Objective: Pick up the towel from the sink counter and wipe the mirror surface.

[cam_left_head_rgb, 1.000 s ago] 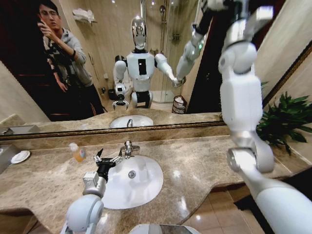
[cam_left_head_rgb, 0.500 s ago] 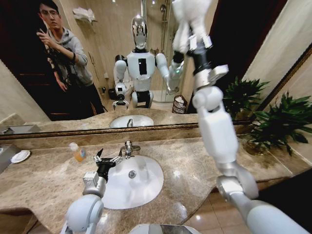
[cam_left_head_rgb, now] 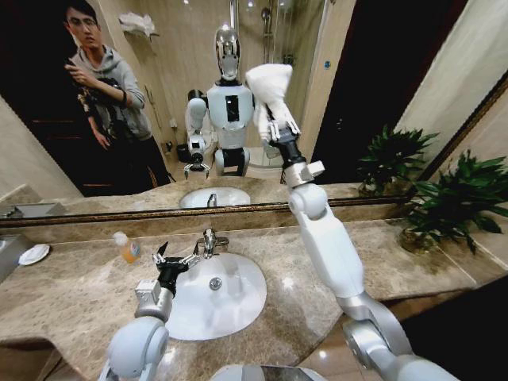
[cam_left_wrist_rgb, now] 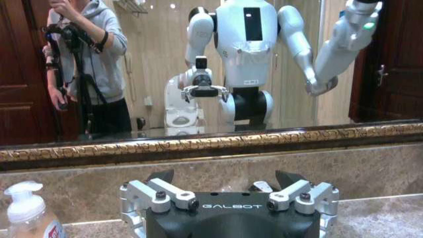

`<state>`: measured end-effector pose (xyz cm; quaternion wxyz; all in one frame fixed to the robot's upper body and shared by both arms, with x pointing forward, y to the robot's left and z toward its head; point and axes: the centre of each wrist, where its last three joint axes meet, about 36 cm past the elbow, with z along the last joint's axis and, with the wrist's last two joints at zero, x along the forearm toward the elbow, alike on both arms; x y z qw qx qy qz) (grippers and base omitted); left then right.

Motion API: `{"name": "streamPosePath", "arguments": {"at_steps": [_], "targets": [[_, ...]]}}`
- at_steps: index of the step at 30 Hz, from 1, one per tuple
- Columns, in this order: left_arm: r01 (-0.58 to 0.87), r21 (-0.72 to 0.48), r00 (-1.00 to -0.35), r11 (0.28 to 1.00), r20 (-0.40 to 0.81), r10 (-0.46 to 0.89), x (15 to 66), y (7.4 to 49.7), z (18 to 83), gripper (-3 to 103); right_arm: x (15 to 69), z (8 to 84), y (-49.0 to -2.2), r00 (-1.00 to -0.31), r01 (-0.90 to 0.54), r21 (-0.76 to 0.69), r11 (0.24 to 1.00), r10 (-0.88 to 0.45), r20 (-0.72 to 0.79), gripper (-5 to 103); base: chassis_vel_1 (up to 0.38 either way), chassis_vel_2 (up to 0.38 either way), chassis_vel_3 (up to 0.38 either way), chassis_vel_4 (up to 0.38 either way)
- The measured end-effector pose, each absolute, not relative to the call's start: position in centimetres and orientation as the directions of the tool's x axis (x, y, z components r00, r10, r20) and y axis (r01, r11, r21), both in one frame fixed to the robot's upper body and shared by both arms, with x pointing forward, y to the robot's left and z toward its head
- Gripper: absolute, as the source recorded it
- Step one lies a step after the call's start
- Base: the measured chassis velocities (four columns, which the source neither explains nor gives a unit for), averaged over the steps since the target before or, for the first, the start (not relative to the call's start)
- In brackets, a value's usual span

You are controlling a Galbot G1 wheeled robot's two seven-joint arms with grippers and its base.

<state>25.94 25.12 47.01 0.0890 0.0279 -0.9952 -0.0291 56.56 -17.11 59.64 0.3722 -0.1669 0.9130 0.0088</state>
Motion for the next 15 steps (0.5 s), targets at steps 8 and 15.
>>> {"name": "streamPosePath", "arguments": {"at_steps": [8,15], "targets": [[-0.050,0.063,-0.983,0.997,0.176,-0.061,25.9,25.1,47.0,100,55.6,59.4,-25.7,-0.703,-0.157,-0.042,0.987,-0.142,-0.697,22,0.000,0.000,0.000,0.000],[-0.050,0.063,-0.983,0.997,0.176,-0.061,25.9,25.1,47.0,100,49.8,58.4,-25.6,-0.688,-0.160,-0.003,0.987,-0.114,-0.716,22,0.000,0.000,0.000,0.000]]}}
